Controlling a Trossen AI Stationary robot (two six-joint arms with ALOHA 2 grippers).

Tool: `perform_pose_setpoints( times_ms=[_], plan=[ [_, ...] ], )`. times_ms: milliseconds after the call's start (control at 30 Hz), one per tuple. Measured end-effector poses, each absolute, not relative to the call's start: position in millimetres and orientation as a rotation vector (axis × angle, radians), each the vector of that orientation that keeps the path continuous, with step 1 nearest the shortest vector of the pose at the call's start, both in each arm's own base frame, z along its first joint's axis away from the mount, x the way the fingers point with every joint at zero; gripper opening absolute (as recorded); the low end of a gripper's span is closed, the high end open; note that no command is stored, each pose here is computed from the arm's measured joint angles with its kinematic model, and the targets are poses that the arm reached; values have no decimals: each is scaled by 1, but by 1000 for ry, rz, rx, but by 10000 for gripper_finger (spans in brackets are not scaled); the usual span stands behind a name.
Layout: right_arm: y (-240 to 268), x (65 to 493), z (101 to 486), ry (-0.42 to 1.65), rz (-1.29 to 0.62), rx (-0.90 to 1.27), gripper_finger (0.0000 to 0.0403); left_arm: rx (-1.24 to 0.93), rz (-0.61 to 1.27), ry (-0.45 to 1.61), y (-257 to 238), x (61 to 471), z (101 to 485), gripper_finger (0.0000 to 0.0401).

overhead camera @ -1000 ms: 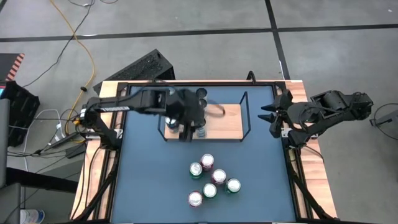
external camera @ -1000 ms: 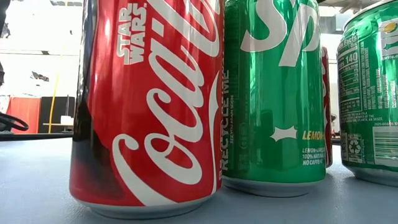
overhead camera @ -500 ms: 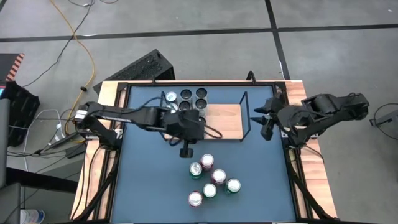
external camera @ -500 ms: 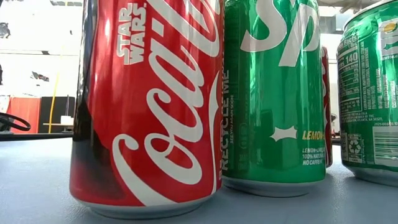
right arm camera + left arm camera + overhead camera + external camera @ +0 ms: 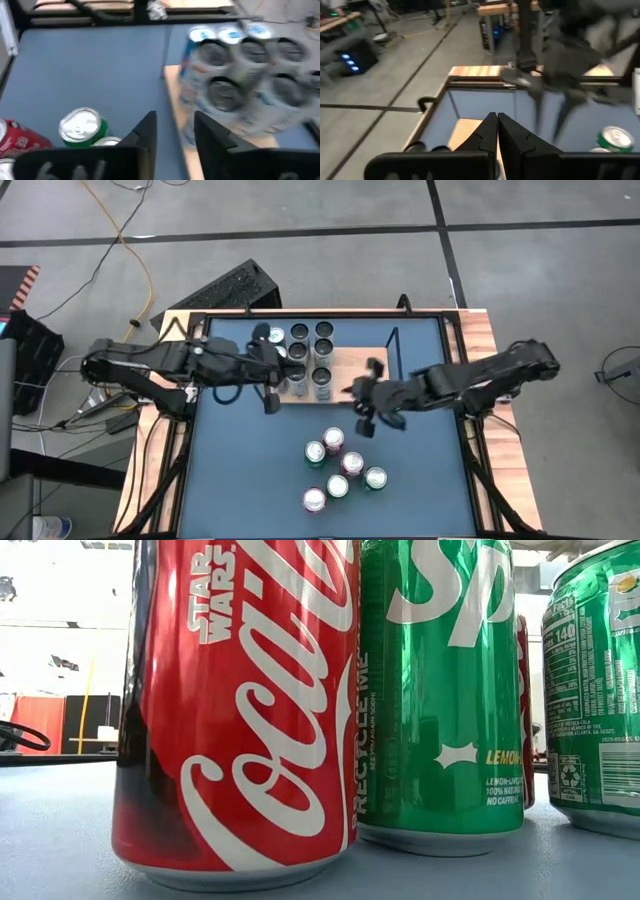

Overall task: Place canned beverage on shelf
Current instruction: Put the white and blue soda can on the shelf aligned with the other white and blue soda cans

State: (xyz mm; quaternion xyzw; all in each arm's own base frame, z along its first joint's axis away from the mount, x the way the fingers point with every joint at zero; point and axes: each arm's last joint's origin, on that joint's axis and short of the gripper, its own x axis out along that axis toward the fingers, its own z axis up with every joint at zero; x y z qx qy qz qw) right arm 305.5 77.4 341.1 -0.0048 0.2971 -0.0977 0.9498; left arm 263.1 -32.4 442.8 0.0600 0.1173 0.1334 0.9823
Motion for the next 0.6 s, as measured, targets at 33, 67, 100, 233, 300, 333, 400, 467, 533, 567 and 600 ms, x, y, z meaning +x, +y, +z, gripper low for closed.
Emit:
perform_pose_setpoints(
  times_ms=[33, 67, 100, 233, 300, 333, 400, 467, 533, 567, 600],
  plan=[
    [80, 312, 334, 618, -190, -14, 86, 125, 284, 233, -32, 261, 444, 0],
    [82, 318, 327, 634, -184, -17, 70, 128, 293, 229, -31, 259, 445, 0],
    [84, 323, 320, 652, -175, -19, 52, 127, 297, 224, -31, 257, 447, 0],
    [90, 341, 295, 713, -178, -31, 7, 130, 292, 242, -31, 254, 446, 0],
    [91, 348, 287, 709, -178, -27, 7, 128, 288, 255, -33, 253, 444, 0],
    [91, 351, 285, 707, -175, -24, 4, 125, 285, 255, -34, 253, 444, 0],
    [88, 357, 278, 720, -179, -26, 1, 127, 274, 254, -38, 252, 445, 0],
    [84, 362, 270, 745, -195, -31, 1, 133, 263, 260, -42, 251, 444, 0],
    [78, 366, 261, 774, -212, -41, 0, 142, 264, 266, -45, 250, 443, 0],
    [76, 368, 259, 776, -216, -48, 0, 148, 271, 270, -46, 250, 443, 0],
    [73, 370, 256, 782, -222, -54, 0, 152, 281, 271, -47, 249, 443, 0]
  ],
)
